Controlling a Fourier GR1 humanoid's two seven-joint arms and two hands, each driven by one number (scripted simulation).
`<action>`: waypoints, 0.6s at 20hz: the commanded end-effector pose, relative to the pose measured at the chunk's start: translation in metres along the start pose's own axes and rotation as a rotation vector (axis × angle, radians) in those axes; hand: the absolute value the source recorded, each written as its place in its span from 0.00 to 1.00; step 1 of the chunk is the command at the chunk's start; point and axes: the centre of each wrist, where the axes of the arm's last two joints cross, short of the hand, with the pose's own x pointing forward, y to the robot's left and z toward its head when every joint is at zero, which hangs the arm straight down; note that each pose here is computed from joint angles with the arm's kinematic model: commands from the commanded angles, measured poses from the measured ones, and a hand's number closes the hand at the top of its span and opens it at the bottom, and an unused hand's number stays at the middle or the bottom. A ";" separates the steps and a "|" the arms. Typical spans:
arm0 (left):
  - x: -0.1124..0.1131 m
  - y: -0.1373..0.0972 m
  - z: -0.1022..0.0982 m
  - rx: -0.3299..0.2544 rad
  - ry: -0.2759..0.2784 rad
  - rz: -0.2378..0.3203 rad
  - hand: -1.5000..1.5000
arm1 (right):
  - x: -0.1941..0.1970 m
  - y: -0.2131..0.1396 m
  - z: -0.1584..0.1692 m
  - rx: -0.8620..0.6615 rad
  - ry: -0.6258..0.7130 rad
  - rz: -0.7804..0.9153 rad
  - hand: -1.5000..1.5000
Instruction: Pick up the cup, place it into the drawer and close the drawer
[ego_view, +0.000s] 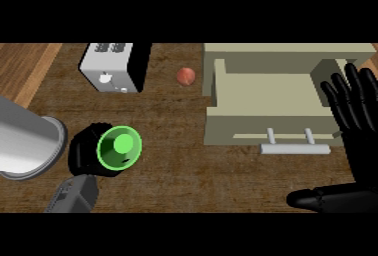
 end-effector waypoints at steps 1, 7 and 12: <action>0.011 -0.051 -0.032 -0.124 -0.046 0.057 1.00 | -0.004 0.006 0.000 -0.001 0.005 0.006 0.00; 0.064 -0.071 -0.057 -0.196 -0.036 0.080 1.00 | 0.005 -0.027 0.004 -0.002 -0.010 0.003 0.00; 0.096 -0.111 -0.086 -0.219 -0.054 0.107 1.00 | -0.010 0.002 0.004 0.007 0.009 0.005 0.00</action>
